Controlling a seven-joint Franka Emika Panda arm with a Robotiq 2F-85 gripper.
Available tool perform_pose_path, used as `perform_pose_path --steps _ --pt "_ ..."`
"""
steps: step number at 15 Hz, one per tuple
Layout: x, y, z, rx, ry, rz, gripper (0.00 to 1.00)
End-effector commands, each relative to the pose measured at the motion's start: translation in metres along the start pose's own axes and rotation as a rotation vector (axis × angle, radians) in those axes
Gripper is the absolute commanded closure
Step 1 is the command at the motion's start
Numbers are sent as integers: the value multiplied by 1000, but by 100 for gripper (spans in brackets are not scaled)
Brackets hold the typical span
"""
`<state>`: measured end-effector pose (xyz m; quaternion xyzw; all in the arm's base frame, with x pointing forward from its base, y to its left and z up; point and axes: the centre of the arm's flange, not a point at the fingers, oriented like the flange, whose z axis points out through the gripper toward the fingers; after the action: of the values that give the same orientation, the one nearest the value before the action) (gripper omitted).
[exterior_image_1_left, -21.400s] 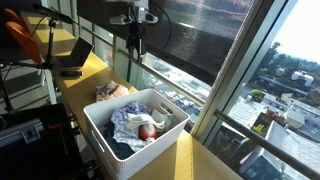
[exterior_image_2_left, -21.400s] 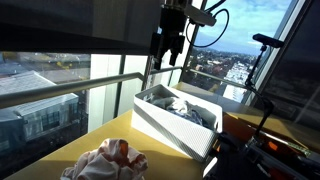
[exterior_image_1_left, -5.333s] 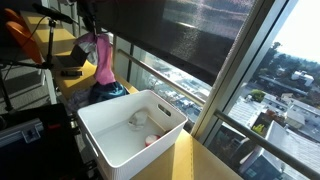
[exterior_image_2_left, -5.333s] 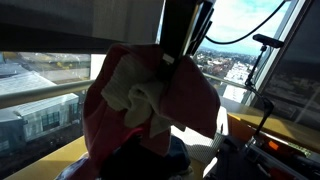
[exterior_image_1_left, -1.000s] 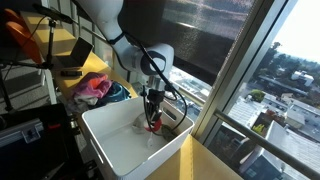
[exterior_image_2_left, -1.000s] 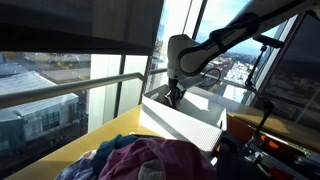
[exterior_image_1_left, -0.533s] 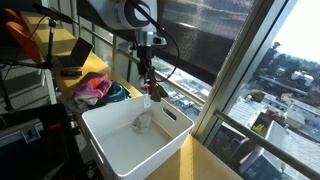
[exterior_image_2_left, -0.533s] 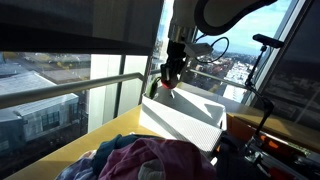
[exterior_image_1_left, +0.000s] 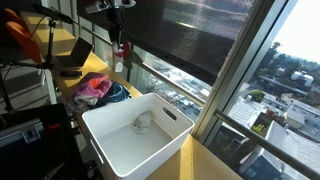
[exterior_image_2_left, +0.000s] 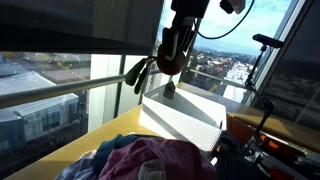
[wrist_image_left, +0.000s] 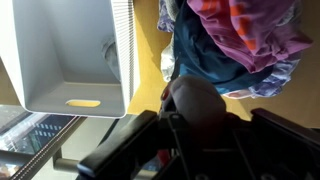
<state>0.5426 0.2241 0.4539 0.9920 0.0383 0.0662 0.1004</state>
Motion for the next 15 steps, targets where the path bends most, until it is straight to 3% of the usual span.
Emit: perform_pose_path --steps 1,4,5,7,11,13,15 --pt "-22 -3 22 -33 -52 -26 95" --pt "-33 -10 44 -29 -98 -36 95" --pt "-36 -15 48 -22 -111 -40 56" --pt "-44 -26 55 -17 -132 -56 48" --pt "-54 -34 67 -13 -157 -71 19" --pt "-47 -19 67 11 -176 -59 4" --pt "-35 10 66 38 -192 -39 0"
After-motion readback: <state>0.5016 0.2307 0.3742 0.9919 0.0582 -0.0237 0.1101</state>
